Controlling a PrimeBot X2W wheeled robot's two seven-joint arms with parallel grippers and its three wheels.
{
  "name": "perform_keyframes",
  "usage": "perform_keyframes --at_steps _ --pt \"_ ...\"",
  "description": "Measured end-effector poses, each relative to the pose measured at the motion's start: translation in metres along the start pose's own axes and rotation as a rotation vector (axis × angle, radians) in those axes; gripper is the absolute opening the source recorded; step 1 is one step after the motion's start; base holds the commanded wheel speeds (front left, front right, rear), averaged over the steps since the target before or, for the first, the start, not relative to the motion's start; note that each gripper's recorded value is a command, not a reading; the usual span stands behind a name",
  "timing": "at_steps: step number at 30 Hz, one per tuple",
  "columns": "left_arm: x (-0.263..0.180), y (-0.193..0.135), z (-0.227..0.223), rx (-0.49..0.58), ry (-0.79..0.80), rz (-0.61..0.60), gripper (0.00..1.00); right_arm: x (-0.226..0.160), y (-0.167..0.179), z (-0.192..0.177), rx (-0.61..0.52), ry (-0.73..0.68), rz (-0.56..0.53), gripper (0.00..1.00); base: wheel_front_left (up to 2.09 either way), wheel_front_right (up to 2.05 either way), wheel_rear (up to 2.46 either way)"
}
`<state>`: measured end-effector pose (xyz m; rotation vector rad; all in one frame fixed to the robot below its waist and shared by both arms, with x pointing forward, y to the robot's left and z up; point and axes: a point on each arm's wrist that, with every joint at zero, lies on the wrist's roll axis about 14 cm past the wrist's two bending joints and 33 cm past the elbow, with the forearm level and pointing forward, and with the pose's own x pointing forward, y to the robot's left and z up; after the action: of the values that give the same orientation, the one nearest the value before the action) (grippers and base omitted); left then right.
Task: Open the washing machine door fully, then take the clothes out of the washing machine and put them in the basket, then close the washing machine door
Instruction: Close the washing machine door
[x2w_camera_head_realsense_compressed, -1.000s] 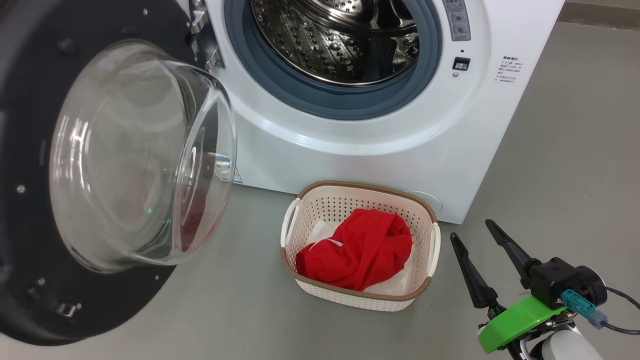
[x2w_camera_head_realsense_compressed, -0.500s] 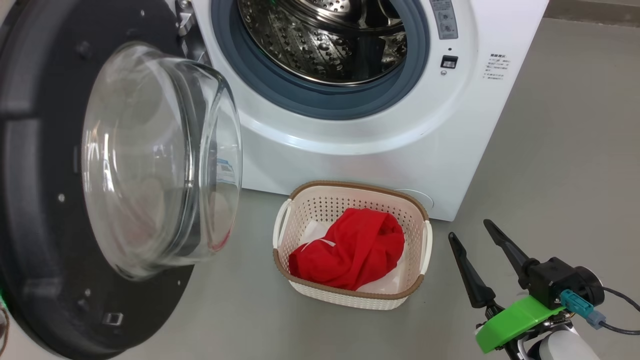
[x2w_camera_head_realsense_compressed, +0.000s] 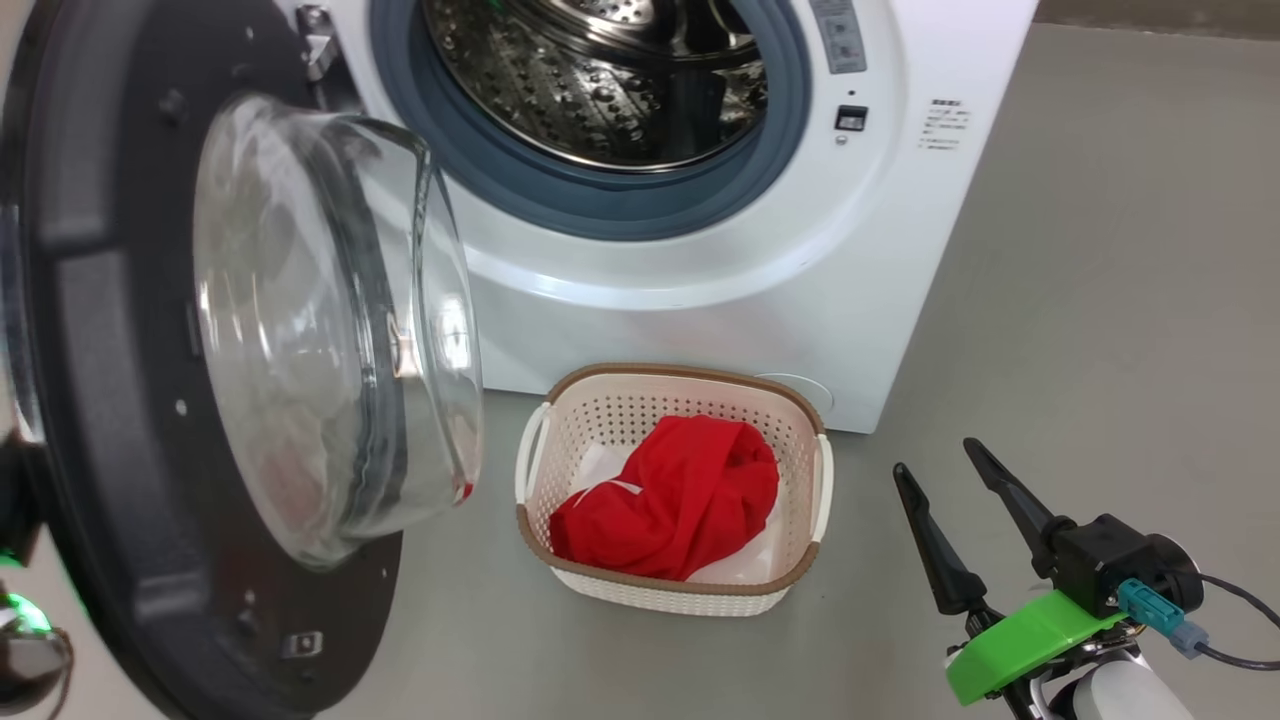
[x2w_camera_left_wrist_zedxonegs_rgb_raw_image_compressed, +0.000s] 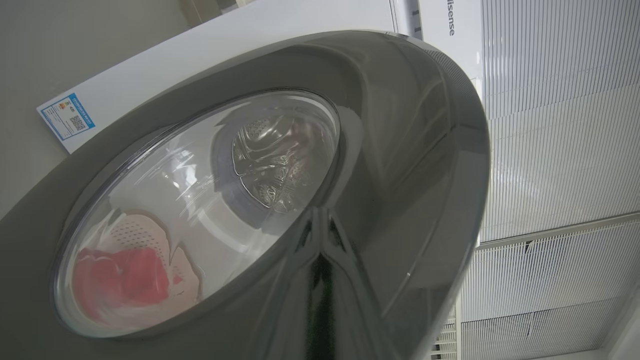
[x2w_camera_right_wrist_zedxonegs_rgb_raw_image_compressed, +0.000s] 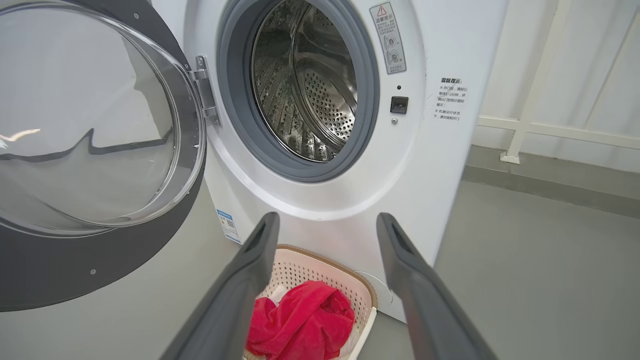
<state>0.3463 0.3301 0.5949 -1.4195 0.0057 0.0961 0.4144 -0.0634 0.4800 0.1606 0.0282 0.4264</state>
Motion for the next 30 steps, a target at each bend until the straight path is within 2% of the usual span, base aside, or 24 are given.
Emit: perform_keyframes --at_steps 8,30 --pt "0.011 -0.007 -0.024 -0.046 0.07 -0.025 0.0 -0.008 -0.011 0.002 -0.001 -0.004 -0.038 1.0 0.0 0.0 0.0" --pt "0.032 -0.02 -0.083 -0.08 0.229 -0.076 0.0 -0.039 -0.04 0.012 -0.01 -0.028 -0.151 1.0 0.0 0.0 0.0"
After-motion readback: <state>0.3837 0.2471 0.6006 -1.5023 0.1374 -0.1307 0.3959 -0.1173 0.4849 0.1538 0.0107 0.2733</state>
